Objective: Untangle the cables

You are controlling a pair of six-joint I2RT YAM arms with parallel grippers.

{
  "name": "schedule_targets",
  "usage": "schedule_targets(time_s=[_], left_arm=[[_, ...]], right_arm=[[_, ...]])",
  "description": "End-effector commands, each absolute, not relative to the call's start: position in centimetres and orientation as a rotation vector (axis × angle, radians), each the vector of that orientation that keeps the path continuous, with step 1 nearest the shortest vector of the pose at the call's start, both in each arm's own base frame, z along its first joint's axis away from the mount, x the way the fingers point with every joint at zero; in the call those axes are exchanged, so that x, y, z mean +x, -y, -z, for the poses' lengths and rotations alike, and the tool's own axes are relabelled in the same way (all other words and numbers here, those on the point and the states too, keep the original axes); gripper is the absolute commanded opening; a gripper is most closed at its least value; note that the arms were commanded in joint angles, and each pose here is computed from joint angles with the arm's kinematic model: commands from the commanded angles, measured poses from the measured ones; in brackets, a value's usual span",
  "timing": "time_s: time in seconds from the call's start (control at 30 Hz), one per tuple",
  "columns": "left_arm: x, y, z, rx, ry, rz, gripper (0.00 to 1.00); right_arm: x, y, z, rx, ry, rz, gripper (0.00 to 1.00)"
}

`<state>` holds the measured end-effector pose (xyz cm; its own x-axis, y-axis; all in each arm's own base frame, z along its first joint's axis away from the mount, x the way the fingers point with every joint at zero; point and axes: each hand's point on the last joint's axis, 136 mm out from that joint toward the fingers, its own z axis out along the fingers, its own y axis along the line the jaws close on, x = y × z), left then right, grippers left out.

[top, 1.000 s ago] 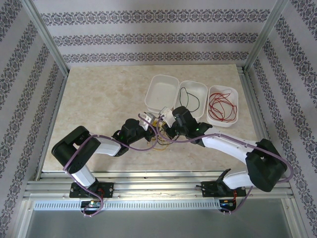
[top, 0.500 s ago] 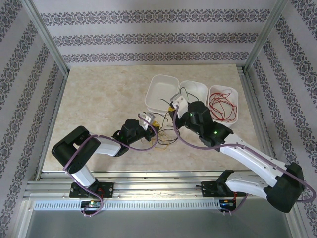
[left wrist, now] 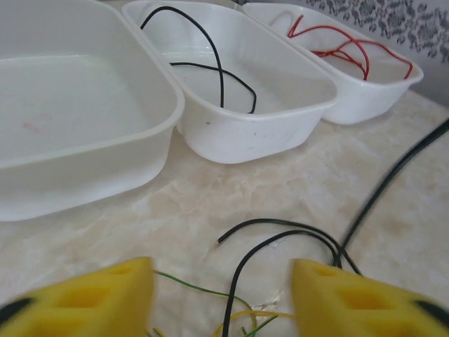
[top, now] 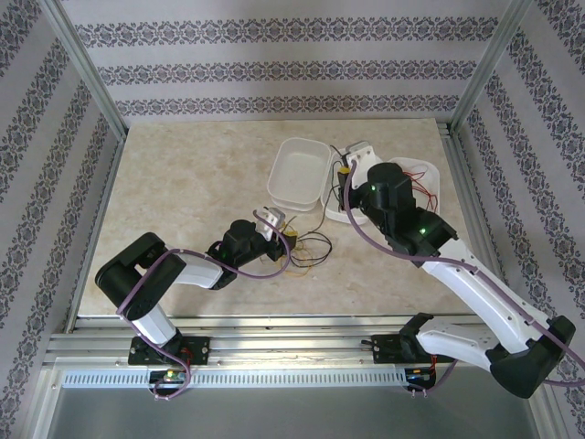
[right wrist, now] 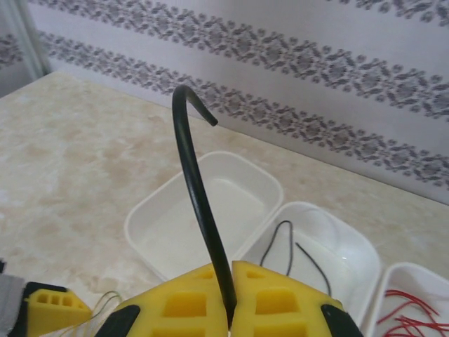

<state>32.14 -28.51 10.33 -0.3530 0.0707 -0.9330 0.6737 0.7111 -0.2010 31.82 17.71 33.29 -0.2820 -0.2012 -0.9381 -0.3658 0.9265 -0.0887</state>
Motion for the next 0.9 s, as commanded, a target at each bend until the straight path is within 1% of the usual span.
schedule_targets(time_s=[0.0,0.1,0.13,0.17,0.2,0.23,0.43,0.63,0.87], left_arm=[[32.0,29.1,-13.7,0.576,-1.756,0.769,0.69],[31.9,29.0,-15.5,0.577,-1.715,0.775,0.74],[31.8,28.9,-16.0,0.574,-1.702,0.772,0.77],[31.8,28.8,-16.5,0.573,-1.689,0.771,0.8],[31.6,28.8,-16.9,0.576,-1.677,0.772,0.88],[31.5,28.7,-17.5,0.578,-1.664,0.775,0.93],[31.1,28.0,-18.9,0.561,-1.641,0.761,0.98],[31.4,26.9,-19.1,0.521,-1.655,0.706,1.0],[31.9,25.8,-18.4,0.469,-1.697,0.645,0.99]], right_arm=[[32.7,-15.1,-33.1,-0.329,-1.93,-0.04,0.0],[33.1,-13.4,-33.8,-0.272,-1.938,0.013,0.0],[33.3,-12.8,-34.1,-0.252,-1.937,0.026,0.0],[33.5,-12.2,-34.5,-0.229,-1.937,0.039,0.0],[33.7,-11.5,-34.8,-0.204,-1.938,0.055,0.0],[33.9,-11.0,-35.1,-0.183,-1.938,0.064,0.0],[35.1,-8.9,-35.6,-0.116,-1.945,0.114,0.0],[37.8,-7.8,-34.0,-0.088,-1.997,0.224,0.0],[41.7,-8.0,-32.8,-0.059,-2.035,0.23,0.0]])
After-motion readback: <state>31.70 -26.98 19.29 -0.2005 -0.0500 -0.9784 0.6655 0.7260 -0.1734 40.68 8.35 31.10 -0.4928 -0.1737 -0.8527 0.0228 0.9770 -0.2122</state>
